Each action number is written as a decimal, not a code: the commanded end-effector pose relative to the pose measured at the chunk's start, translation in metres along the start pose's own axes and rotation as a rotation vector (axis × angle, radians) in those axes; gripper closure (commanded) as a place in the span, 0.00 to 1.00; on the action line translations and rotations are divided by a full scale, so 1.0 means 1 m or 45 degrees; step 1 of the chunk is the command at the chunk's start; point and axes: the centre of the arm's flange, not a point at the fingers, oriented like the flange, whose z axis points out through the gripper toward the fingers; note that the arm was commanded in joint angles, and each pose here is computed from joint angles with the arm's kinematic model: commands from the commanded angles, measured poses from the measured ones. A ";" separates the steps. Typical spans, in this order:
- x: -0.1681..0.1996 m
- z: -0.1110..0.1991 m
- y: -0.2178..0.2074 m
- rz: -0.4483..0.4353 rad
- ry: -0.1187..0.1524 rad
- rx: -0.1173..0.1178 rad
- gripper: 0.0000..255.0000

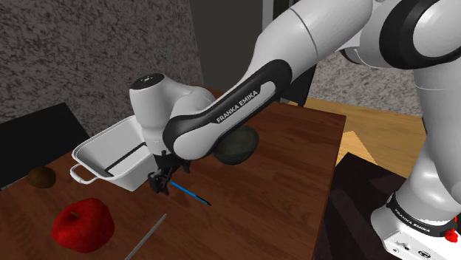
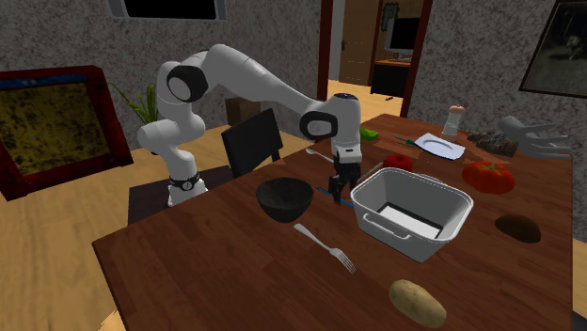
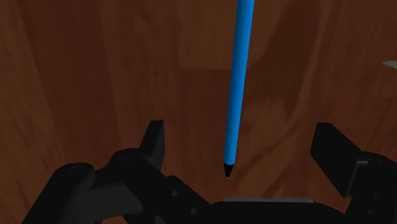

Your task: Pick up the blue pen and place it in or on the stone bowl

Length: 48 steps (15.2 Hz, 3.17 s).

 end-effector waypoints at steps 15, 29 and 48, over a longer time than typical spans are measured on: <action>0.000 0.008 0.000 0.000 0.000 0.000 1.00; 0.006 -0.049 -0.002 0.000 0.000 0.000 1.00; 0.015 -0.149 -0.004 0.000 0.000 0.000 1.00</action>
